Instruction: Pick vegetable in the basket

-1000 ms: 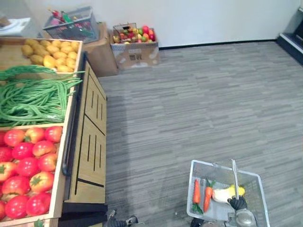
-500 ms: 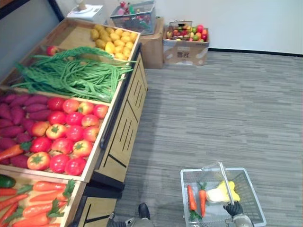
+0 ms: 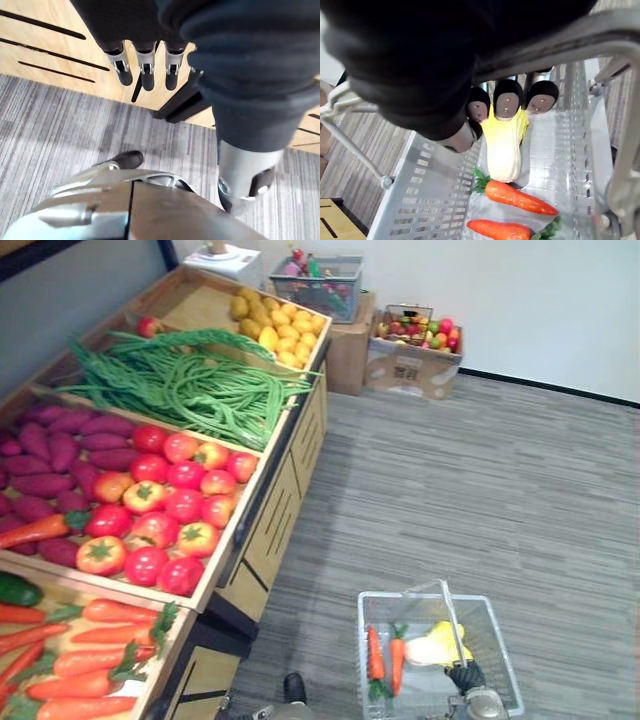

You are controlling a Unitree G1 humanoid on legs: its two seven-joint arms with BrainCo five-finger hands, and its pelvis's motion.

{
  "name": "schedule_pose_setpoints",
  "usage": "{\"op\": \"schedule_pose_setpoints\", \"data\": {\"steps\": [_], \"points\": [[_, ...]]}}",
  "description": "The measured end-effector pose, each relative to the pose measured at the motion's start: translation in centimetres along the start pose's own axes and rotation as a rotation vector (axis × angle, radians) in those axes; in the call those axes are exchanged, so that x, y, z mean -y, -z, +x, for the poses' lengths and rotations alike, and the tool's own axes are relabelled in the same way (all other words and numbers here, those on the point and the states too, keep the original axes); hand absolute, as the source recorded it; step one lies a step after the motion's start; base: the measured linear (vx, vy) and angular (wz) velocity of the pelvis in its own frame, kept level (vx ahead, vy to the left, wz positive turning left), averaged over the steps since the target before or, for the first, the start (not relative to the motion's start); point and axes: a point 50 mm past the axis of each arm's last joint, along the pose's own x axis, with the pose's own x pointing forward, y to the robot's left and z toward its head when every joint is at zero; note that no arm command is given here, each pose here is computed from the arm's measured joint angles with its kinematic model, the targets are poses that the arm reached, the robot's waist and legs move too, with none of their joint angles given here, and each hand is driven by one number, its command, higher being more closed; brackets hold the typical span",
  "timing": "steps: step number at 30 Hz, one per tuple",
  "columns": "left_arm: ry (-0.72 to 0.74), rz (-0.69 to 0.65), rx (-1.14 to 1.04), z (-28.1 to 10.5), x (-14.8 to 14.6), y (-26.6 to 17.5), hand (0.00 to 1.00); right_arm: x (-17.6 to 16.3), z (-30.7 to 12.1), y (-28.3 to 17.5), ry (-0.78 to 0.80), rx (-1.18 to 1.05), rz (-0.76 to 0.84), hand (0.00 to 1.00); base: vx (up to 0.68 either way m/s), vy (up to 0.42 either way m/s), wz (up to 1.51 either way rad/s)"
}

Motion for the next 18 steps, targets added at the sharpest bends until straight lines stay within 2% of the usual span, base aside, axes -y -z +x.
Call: {"op": "schedule_pose_setpoints", "data": {"steps": [8, 14, 18], "points": [[0.05, -0.078, -0.081, -0.2, 1.3, 1.1, 0.0, 1.2, -0.3, 2.1, 0.064, -0.105, 0.201, 1.0, -0.01, -0.08, -0.16], [0.063, -0.137, -0.124, 0.0, 0.7, 1.5, 0.0, 0.7, -0.6, 3.1, 0.08, -0.161, 0.379, 1.0, 0.06, -0.014, -0.28], [0.059, -0.138, -0.126, 0.0, 0.3, 1.6, 0.0, 0.5, -0.7, 3.5, 0.083, -0.187, 0.433, 1.0, 0.07, -0.022, -0.21]]}}
